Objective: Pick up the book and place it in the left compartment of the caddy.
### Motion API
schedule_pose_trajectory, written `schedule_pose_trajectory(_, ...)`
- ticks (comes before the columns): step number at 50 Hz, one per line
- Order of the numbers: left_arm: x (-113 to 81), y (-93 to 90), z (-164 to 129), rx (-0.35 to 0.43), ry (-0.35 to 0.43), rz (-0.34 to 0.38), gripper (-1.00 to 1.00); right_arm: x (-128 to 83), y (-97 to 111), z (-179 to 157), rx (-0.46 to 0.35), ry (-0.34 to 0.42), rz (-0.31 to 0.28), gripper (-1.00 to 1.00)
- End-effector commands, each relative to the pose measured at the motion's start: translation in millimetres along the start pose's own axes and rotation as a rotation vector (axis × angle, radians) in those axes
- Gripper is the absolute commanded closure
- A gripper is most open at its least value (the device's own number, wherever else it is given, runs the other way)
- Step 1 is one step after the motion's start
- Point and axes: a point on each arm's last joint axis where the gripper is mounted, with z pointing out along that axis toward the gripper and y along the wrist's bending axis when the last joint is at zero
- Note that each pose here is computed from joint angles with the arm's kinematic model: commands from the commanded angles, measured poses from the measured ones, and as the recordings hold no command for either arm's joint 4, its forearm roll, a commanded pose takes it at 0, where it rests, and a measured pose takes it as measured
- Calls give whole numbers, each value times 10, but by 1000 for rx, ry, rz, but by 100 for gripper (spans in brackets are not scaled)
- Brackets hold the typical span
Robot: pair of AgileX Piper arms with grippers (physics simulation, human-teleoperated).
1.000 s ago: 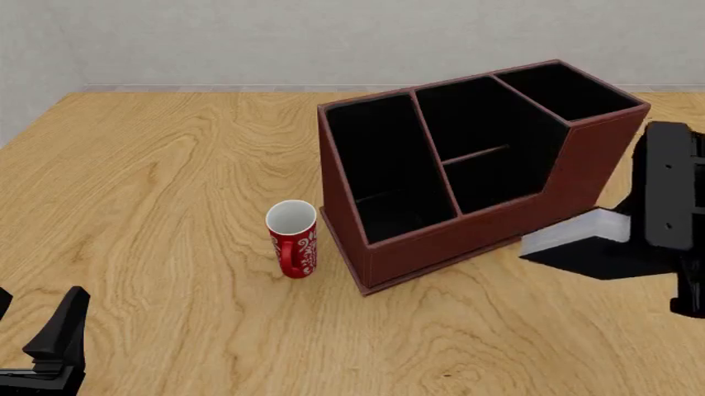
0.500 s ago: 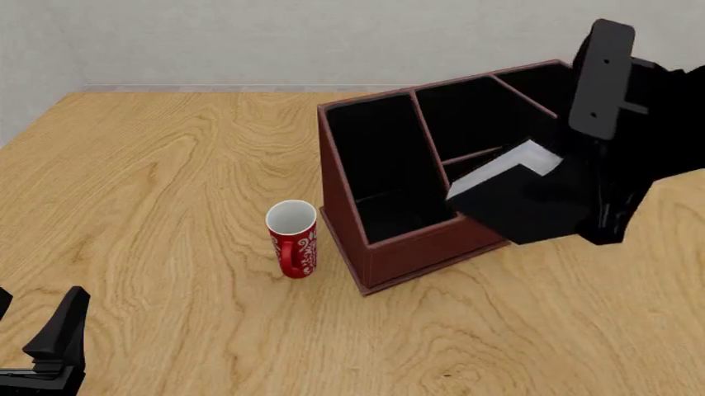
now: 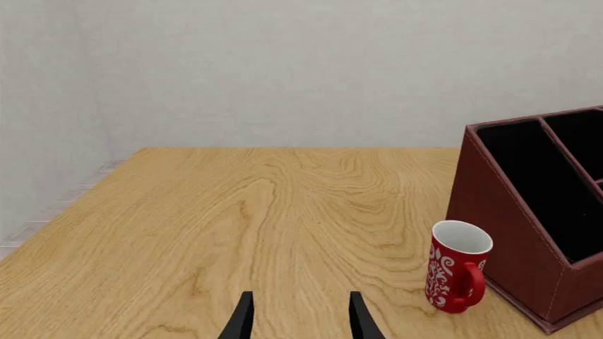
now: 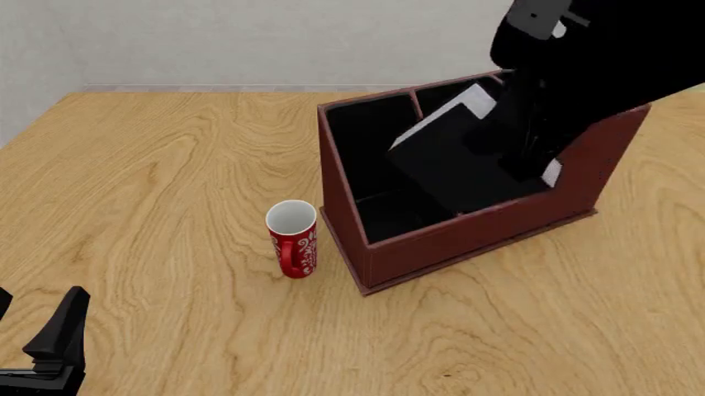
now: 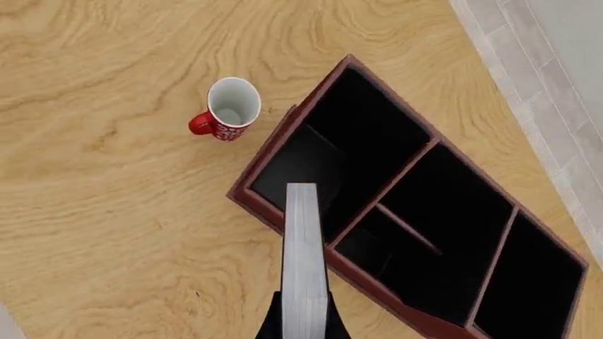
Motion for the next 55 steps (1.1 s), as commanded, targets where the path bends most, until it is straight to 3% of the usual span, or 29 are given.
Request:
schedule_pose_trajectory(1, 0, 0, 0, 0, 0, 0, -100, -215, -34, -106, 13, -72, 120, 100)
schedule_pose_trajectory(12, 0, 0, 0, 0, 0, 0, -100, -300, -129, -52, 25, -77, 228, 100)
schedule_pose_trajectory(15, 0, 0, 0, 0, 0, 0, -100, -319, -114, 8, 14, -66, 226, 100)
schedule_pose_trajectory(17, 0, 0, 0, 0, 0, 0, -100, -253, -238, 71, 43, -36, 216, 100)
schedule_pose_trajectory(18, 0, 0, 0, 0, 0, 0, -100, -320, -182, 71, 25, -52, 236, 100)
schedule_pose_trajectory(26, 0, 0, 0, 0, 0, 0, -100, -338, -251, 241, 24, -16, 233, 100)
schedule_pose_trajectory(47, 0, 0, 0, 0, 0, 0, -100, -262, -445, 654, 23, 88, 236, 100)
schedule_pose_trajectory(55, 0, 0, 0, 0, 0, 0, -100, -301, -401, 787, 1, 108, 239, 100)
